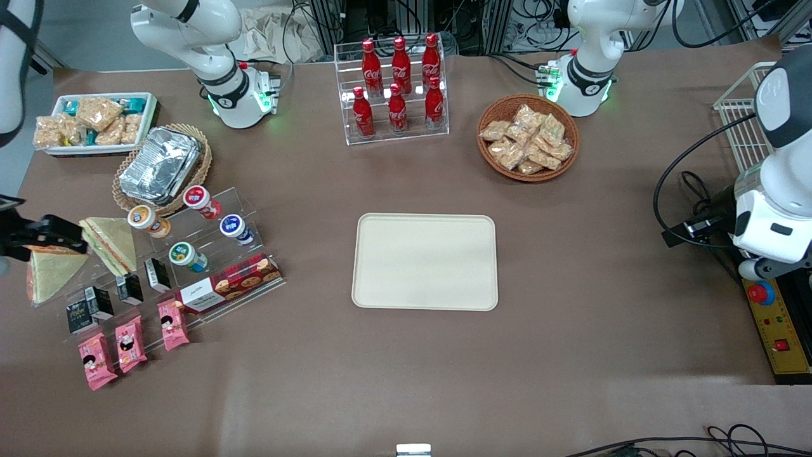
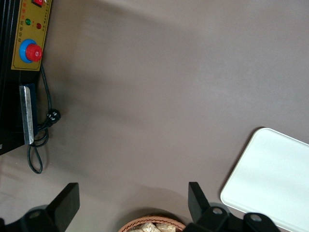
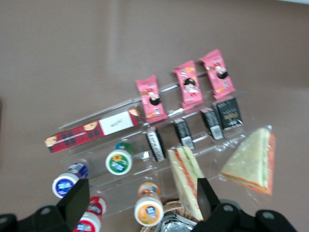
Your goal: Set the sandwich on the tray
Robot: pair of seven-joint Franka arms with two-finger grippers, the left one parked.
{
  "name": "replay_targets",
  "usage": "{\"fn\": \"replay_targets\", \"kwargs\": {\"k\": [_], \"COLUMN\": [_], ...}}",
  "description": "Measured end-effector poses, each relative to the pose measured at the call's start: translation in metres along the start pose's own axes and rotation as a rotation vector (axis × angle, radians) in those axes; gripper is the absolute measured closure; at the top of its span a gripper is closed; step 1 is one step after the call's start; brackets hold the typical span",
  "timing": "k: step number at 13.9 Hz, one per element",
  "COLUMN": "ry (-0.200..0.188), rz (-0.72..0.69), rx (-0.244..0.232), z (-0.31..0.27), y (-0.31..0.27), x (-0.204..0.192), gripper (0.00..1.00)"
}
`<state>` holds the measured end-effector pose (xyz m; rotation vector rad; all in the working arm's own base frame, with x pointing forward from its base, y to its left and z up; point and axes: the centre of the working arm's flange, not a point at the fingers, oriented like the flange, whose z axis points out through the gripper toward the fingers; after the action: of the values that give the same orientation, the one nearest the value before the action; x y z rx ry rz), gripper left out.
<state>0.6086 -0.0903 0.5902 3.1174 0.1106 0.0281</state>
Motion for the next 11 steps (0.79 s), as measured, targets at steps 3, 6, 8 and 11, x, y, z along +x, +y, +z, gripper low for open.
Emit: {"fn": "replay_targets", "kwargs": {"k": [3, 6, 8, 11], "ry": [-0.002, -0.003, -0.008, 0.001], "rz": [0.089, 0.157, 0.200, 0.249], "rx": [-0.002, -0.004, -0.005, -0.016], "z": [0.001, 0.002, 0.005, 0.021], "y": [0.053, 0.093, 0.117, 0.168], "x": [-0.014, -0.028, -0.038, -0.054], "gripper": [0.01, 0.01, 0.01, 0.01]}}
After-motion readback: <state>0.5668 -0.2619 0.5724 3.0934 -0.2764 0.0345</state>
